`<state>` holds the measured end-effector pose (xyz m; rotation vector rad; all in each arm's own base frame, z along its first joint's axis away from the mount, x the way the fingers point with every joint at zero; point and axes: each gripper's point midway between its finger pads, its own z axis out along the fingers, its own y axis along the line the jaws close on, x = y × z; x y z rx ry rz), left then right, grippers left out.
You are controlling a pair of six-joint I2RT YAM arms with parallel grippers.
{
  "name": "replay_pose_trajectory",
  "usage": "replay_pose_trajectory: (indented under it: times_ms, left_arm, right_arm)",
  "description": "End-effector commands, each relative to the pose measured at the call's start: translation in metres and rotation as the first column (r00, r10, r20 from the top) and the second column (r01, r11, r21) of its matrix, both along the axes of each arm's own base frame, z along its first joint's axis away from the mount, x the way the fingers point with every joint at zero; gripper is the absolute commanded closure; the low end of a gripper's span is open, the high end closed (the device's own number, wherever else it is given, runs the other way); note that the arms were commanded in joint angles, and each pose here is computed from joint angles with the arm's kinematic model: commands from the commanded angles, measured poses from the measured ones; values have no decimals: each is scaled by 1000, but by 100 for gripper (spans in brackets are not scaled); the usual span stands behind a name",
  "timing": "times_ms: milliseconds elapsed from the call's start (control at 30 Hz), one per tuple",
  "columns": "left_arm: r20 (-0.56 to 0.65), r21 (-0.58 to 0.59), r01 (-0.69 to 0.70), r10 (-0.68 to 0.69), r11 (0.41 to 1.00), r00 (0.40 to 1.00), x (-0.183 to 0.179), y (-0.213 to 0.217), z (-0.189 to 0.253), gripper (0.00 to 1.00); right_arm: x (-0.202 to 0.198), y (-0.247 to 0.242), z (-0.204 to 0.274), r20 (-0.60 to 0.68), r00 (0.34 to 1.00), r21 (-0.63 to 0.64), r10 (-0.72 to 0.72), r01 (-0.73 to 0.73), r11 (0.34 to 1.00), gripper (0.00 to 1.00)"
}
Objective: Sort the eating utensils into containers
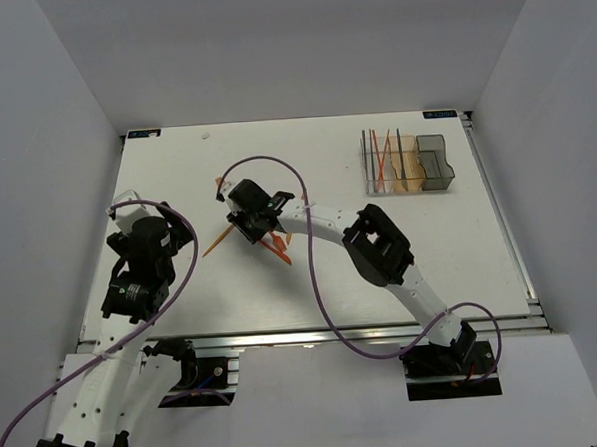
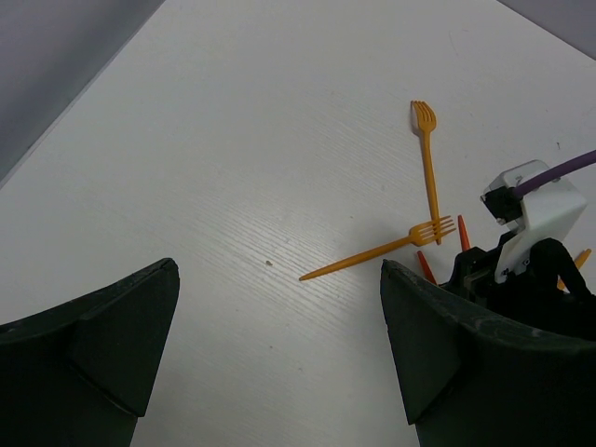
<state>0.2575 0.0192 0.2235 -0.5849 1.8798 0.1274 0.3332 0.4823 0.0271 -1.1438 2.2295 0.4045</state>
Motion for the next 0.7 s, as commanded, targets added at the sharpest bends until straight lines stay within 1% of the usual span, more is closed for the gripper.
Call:
replay_pose_trajectory:
  times_ms: [0, 33, 67, 100, 233, 267, 300, 333, 367, 400, 433, 467, 533, 567, 633, 667]
  left_arm:
    - [26, -4, 15, -15, 1000, 1000, -1, -2, 9, 2]
    - [26, -4, 16, -16, 1000, 1000, -1, -2, 9, 2]
    - [27, -5, 16, -16, 1000, 1000, -1, -2, 9, 2]
    - [30, -5, 15, -15, 1000, 999, -1, -2, 10, 2]
    - [35, -5, 13, -13, 1000, 999, -2, -1, 11, 2]
    - [36, -6, 15, -15, 1000, 999, -2, -2, 11, 2]
    - [35, -6, 15, -15, 1000, 999, -2, -2, 11, 2]
    - [35, -6, 15, -15, 1000, 999, -2, -2, 11, 2]
    - [33, -5, 13, -13, 1000, 999, -2, -1, 11, 2]
    - [33, -5, 13, -13, 1000, 999, -2, -1, 11, 2]
    - [31, -4, 13, -13, 1000, 999, -2, -1, 10, 2]
    - [31, -3, 12, -12, 1000, 999, -2, -1, 10, 2]
    - [33, -4, 12, -12, 1000, 999, -2, -1, 10, 2]
    - [31, -4, 12, -12, 1000, 999, -1, -1, 10, 2]
    - [30, -3, 9, -9, 1000, 1000, -2, -1, 10, 2]
    - [30, -3, 9, -9, 1000, 1000, -2, -1, 10, 2]
  right_arm:
    - [-18, -10, -12, -29, 999, -70, 20, -22, 997, 72]
    - [-21, -12, -15, -43, 999, -74, 23, -26, 997, 76]
    - [-27, -13, -13, -64, 998, -67, 29, -34, 997, 83]
    - [-32, -15, -13, -77, 997, -67, 29, -34, 997, 92]
    - [-58, -22, -3, -129, 991, -31, 32, -37, 999, 94]
    - [-66, -15, 18, -157, 986, 32, 51, -46, 998, 94]
    - [-71, -13, 28, -166, 985, 61, 56, -46, 997, 95]
    - [-71, -8, 43, -159, 985, 111, 63, -46, 993, 97]
    - [-73, -3, 74, -142, 987, 190, 72, -45, 981, 98]
    - [-75, -4, 87, -138, 988, 215, 73, -42, 976, 100]
    - [-73, -1, 109, -108, 991, 270, 73, -42, 962, 100]
    - [-69, -7, 143, -70, 996, 330, 58, -31, 944, 100]
    - [-56, -16, 180, -37, 999, 413, 13, 4, 911, 100]
    - [-34, -39, 205, -4, 998, 446, -63, 58, 893, 100]
    - [0, -71, 222, 35, 981, 465, -192, 154, 872, 100]
    - [43, -113, 241, 101, 931, 485, -350, 261, 834, 100]
